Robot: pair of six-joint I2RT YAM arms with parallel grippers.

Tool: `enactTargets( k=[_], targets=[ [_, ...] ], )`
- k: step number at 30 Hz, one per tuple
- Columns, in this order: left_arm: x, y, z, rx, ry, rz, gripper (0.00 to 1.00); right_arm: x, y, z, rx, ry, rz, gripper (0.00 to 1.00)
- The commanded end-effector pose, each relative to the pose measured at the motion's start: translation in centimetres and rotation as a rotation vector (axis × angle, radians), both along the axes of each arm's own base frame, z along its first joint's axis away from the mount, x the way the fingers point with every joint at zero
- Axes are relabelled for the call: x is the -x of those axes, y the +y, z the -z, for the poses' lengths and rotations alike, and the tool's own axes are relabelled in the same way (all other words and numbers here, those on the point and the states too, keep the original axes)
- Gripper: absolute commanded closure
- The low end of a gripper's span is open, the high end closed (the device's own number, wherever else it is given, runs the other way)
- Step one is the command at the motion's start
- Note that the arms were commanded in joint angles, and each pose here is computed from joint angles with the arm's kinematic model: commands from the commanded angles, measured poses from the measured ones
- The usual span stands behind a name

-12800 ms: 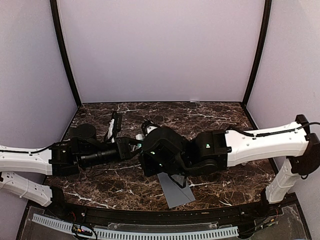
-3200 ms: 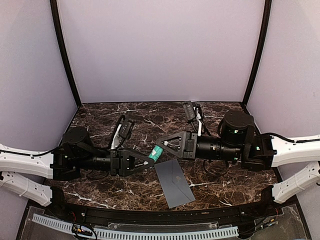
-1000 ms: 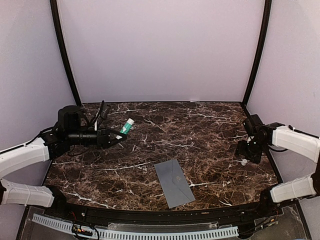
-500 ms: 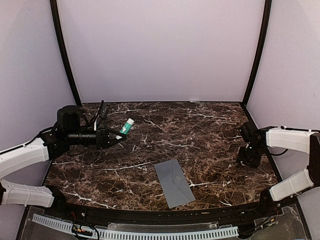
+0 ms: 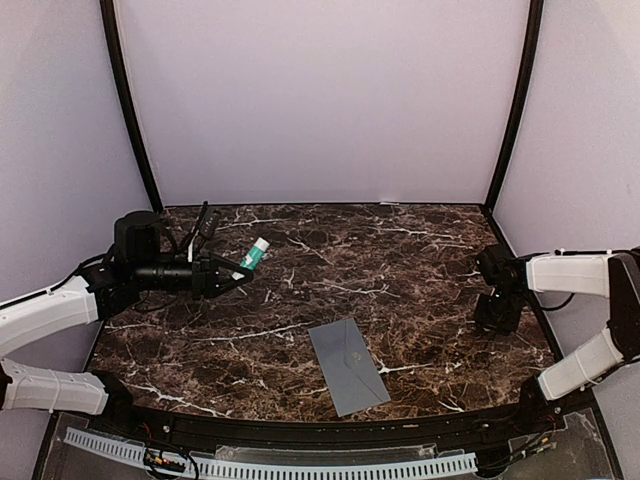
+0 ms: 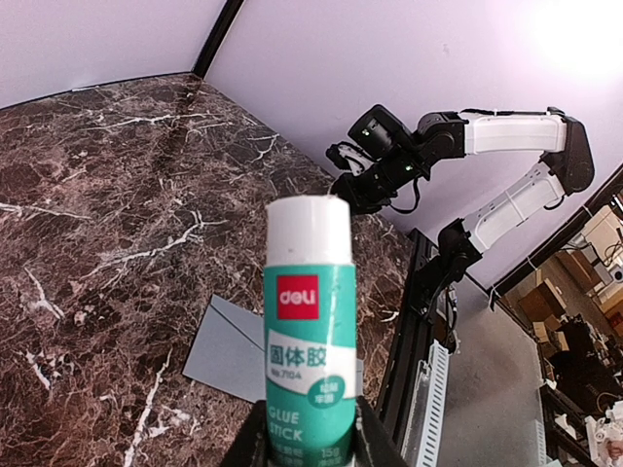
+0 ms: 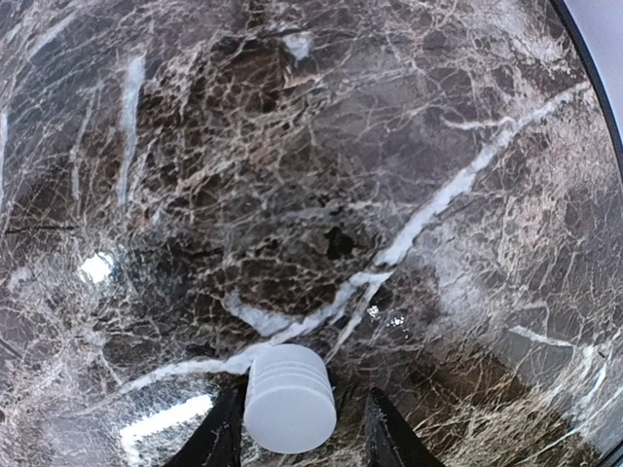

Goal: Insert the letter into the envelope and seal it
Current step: Pick up the solid glue cap from the center of the board.

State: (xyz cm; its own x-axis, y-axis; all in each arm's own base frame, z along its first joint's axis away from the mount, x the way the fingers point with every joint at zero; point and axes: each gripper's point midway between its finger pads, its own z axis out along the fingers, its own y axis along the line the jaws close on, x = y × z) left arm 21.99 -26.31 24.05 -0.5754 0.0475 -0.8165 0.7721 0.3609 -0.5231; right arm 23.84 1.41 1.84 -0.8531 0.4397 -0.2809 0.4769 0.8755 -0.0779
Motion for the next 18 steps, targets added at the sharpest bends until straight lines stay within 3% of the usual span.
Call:
enactTargets(
  k=[1,10,18],
  targets=[
    [0.41,-0.09,-0.21,0.018,-0.016,0.025,1.00,-1.20,-0.38,-0.54,0.022,-0.029,-0.002,0.60],
    [0.42,-0.21,-0.05,0.019,-0.005,0.034,1.00,-1.55,-0.64,-0.38,0.039,-0.014,-0.017,0.68],
    [0.40,-0.28,0.10,0.017,0.000,0.037,1.00,-1.70,-0.75,-0.89,0.039,-0.024,-0.013,0.82]
  ],
)
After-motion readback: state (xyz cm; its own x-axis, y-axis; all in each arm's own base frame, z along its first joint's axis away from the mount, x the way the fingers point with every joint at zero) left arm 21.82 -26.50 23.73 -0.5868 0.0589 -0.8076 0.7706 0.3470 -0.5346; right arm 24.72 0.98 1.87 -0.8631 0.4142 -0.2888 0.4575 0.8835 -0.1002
